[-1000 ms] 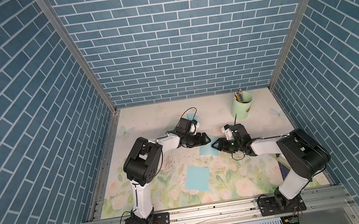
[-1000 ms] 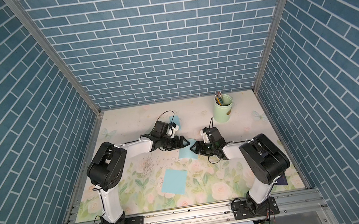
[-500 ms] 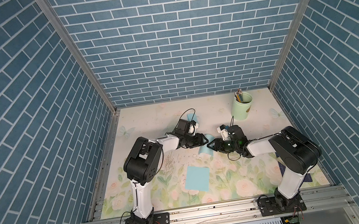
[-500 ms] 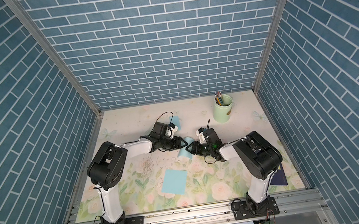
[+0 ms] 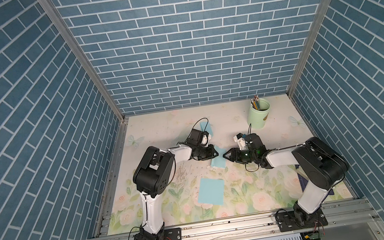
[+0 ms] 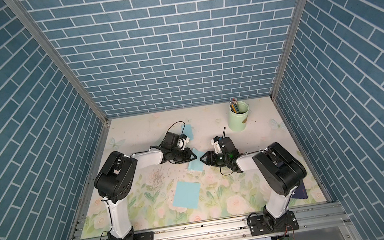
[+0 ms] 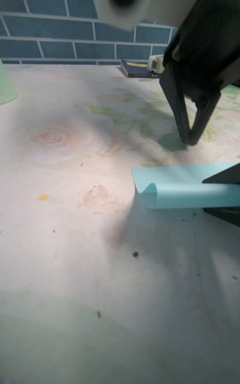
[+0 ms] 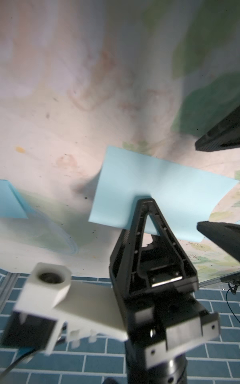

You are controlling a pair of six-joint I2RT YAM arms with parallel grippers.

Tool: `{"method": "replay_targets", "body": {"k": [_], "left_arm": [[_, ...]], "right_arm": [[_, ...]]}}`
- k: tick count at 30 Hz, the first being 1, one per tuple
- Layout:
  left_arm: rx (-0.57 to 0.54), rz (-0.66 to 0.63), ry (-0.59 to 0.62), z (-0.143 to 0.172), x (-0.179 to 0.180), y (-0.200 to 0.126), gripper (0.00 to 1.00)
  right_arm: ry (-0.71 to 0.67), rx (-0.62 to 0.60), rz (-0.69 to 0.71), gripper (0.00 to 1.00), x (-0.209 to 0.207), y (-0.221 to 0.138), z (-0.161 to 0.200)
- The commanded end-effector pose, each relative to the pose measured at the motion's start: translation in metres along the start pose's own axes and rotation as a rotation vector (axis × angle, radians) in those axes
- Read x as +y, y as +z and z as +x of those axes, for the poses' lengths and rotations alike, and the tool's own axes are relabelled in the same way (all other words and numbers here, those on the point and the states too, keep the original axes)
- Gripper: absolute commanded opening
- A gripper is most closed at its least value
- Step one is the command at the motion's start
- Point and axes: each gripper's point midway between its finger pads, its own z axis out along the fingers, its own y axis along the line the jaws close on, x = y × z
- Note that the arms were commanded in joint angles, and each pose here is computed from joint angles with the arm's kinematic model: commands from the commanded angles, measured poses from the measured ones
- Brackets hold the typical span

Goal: Fold the square paper along the opposite sides
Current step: Pick up the paper from the center of the board.

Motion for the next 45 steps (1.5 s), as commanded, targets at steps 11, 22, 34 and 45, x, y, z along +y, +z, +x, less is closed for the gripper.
{"method": "replay_targets", "body": {"k": [11,22,34,45], "left_arm": [[-0.229,0.332,0.215,-0.049,-0.116,-0.106,0.18],[-0.269,0.388,0.236,-0.052,-0.13,-0.119,0.19],[-0.297,0.391,0.236,-0.051,-0.131,-0.126,0.2],[-0.32,0.379,0.239,-0.053,-0.13,-0.133,0.2]], "right_arm": [[-0.039,-0.247,-0.39,0.59,0.079,-0.084,-0.073],[-0.018,-0.234,-0.542,0.61,0.114,-0.082,-0.076],[0.0,-0.192,-0.601,0.52,0.131,-0.072,-0.068],[-0.011,-0.211,-0.606,0.05,0.132,-0.072,-0.072]]}}
